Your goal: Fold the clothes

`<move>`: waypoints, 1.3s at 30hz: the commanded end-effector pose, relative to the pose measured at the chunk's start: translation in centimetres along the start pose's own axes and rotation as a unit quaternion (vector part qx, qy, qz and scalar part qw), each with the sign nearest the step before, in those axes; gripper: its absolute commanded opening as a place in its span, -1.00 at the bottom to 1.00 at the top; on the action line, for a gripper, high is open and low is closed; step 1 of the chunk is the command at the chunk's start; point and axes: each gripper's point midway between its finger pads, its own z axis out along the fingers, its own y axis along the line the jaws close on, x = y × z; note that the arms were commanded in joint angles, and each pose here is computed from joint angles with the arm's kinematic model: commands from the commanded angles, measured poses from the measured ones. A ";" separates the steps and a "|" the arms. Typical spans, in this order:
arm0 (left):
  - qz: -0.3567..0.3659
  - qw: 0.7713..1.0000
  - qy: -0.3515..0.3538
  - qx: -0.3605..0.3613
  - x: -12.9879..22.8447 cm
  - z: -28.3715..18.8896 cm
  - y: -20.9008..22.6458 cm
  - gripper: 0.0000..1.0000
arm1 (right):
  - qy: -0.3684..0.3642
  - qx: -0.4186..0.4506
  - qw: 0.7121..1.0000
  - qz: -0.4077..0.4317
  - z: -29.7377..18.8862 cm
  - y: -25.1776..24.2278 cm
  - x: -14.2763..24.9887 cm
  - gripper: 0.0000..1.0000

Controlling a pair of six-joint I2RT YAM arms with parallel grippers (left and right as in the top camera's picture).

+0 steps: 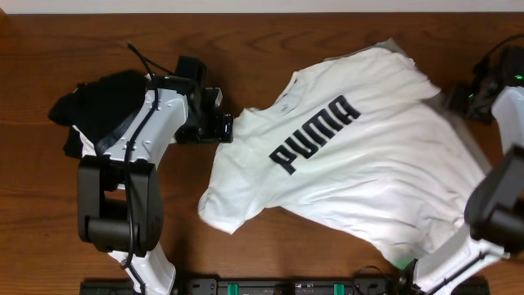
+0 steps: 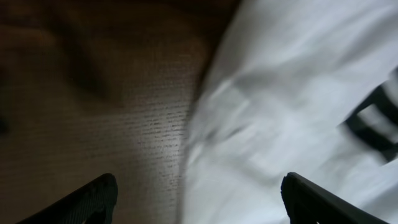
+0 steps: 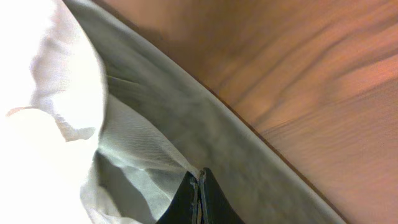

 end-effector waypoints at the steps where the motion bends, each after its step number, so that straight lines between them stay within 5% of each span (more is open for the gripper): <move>1: 0.003 1.000 0.010 -0.005 0.3 0.9 0.3 0.72 | -0.126 0.034 0.991 0.019 -8.5 -1.1 -4.9 -0.97; 8: 0.006 1.000 0.020 0.015 0.3 2.1 -0.6 0.73 | -0.203 0.036 0.978 0.018 -15.2 -0.8 -6.5 -0.98; 19: 0.120 0.989 -0.025 0.078 -0.8 3.8 -9.7 0.76 | -0.187 0.037 0.981 0.018 -14.8 -0.9 -5.8 -0.97; 27: 0.179 0.983 -0.030 0.016 -0.3 6.9 -11.9 0.83 | -0.178 0.038 0.983 0.019 -14.6 -0.9 -5.4 -0.97; 31: 0.178 0.984 -0.002 -0.004 0.6 9.2 -11.1 0.15 | -0.177 0.035 0.983 0.018 -14.6 -0.8 -5.4 -0.98; 34: 0.169 0.985 0.015 -0.020 1.1 9.9 -10.1 -0.79 | -0.177 0.035 0.983 0.018 -14.6 -0.8 -5.4 -0.98; 39: 0.087 0.987 0.019 -0.135 1.2 8.0 -4.8 -0.88 | -0.183 0.060 0.981 0.025 -14.8 -1.8 -5.6 -0.97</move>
